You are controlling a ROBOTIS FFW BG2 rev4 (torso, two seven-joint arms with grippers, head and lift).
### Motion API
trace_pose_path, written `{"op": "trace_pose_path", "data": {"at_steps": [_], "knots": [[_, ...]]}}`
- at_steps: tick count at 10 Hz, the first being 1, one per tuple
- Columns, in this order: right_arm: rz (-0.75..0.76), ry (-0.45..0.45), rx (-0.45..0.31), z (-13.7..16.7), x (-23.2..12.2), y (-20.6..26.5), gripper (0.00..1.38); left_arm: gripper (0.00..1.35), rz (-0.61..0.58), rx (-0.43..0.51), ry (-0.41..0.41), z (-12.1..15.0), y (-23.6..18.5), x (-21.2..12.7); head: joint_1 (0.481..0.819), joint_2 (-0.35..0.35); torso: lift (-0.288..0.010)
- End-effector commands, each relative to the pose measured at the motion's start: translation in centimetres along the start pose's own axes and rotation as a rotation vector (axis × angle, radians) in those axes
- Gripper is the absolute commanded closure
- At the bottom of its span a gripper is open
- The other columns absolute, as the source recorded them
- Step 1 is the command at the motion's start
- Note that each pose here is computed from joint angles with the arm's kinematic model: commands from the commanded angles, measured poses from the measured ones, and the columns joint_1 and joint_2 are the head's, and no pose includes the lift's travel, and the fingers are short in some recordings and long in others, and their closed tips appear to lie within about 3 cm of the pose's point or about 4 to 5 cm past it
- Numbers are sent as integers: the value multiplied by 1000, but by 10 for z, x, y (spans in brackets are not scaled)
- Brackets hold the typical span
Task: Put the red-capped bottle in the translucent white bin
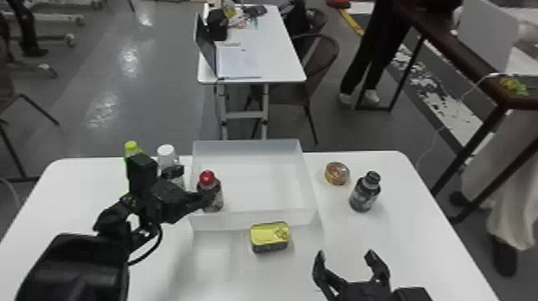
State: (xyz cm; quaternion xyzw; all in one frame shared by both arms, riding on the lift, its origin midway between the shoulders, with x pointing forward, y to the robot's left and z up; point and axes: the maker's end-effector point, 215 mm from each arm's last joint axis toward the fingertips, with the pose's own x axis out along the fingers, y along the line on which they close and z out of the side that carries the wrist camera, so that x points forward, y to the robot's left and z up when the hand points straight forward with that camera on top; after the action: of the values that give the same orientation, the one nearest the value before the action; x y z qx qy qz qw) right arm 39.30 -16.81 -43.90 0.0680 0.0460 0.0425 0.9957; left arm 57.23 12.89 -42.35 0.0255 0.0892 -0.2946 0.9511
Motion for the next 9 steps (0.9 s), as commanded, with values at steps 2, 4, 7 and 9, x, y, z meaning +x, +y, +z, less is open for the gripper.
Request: {"op": "trace_pose_path", "data": {"at_steps": [2,4,7,9], "knots": [[-5,-3,-1,1,1,-1,186,233,119,21,-51,16,16,-66,695,-29,0],[-9,-4,-3,1,2,-3,186,233,186,5,-80,15,19,-101,695,15,0],[-35,-16,-7,5,-5,-8,196,234,373,-60,-98,-12,23,-175,695,55,0],[-76,-24,3,4,-20,-16,194,233,450,-98,-101,-28,13,-210,695,96,0]]}}
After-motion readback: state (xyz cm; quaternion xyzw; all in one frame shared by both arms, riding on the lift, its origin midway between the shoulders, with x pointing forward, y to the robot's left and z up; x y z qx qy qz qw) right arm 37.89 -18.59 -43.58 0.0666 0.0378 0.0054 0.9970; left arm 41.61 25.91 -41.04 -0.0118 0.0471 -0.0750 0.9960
